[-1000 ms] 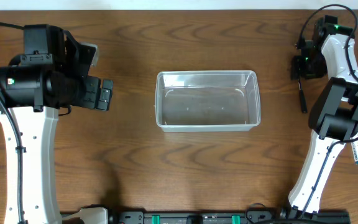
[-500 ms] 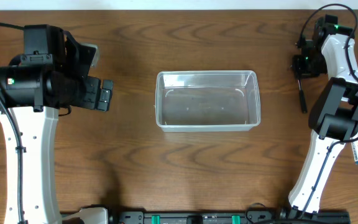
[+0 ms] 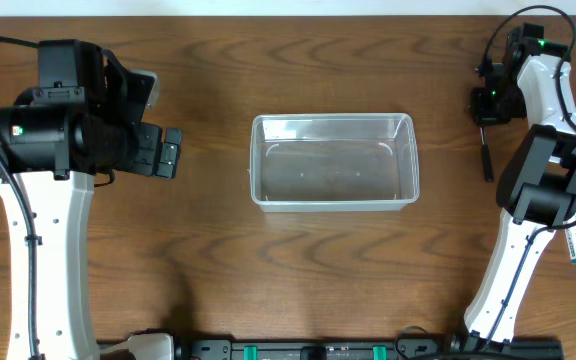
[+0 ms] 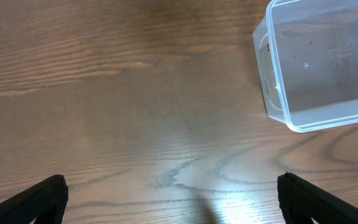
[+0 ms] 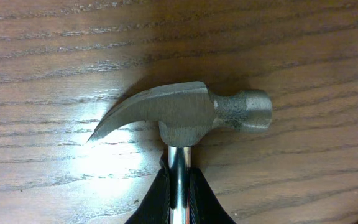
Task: Pack container
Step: 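Lift the hammer and carry it left over the clear container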
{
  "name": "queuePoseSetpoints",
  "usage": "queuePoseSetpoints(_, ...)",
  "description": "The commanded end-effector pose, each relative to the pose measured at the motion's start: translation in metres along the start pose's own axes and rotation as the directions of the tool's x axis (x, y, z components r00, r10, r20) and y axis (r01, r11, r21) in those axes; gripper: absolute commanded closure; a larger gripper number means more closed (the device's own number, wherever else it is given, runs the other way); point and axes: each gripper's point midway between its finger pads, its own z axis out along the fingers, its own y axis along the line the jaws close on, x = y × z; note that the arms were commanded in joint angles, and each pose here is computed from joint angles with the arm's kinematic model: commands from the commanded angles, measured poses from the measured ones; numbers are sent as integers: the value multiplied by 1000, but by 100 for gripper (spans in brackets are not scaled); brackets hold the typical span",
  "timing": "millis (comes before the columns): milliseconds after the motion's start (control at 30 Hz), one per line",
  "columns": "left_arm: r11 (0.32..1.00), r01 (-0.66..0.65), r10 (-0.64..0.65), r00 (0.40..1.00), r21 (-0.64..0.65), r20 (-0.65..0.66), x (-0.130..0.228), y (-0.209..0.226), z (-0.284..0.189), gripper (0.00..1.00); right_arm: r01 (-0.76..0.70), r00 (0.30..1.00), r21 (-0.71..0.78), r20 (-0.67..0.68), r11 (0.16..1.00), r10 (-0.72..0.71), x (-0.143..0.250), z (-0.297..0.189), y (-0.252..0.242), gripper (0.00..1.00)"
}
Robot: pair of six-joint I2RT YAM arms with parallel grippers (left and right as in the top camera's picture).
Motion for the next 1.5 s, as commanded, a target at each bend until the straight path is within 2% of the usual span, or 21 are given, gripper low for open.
queuePoseSetpoints(0,1000,9,-9,1000,-12,6,0,1,-3,2,-5,995,2,100,1000,5,-22,-37,5,99)
queuePoseSetpoints(167,1000,9,-9,1000,-12,7,0,1,-3,2,100,969,17,226,995,-101,-42,-101,26,99)
queuePoseSetpoints(333,1000,9,-9,1000,-12,6,0,1,-3,2,243,907,72,337,967,-253,-46,-177,61,99)
queuePoseSetpoints(533,1000,8,-8,1000,-12,7,-1,1,-3,2,421,769,152,464,894,-441,-28,-267,130,99)
queuePoseSetpoints(667,1000,8,-8,1000,-13,10,-1,1,-3,2,576,654,189,476,795,-588,4,-301,188,99)
queuePoseSetpoints(900,1000,8,-8,1000,-13,10,-1,1,-3,2,828,439,173,390,533,-810,67,-298,284,99)
queuePoseSetpoints(1067,1000,8,-8,1000,-13,9,-1,1,-3,2,908,320,150,353,391,-879,97,-288,324,99)
queuePoseSetpoints(1167,1000,8,-8,1000,-13,9,-1,1,-3,2,926,292,137,334,352,-896,106,-280,334,99)
queuePoseSetpoints(1467,1000,8,-7,1000,-16,20,-4,2,-3,2,943,299,62,279,328,-912,116,-238,340,99)
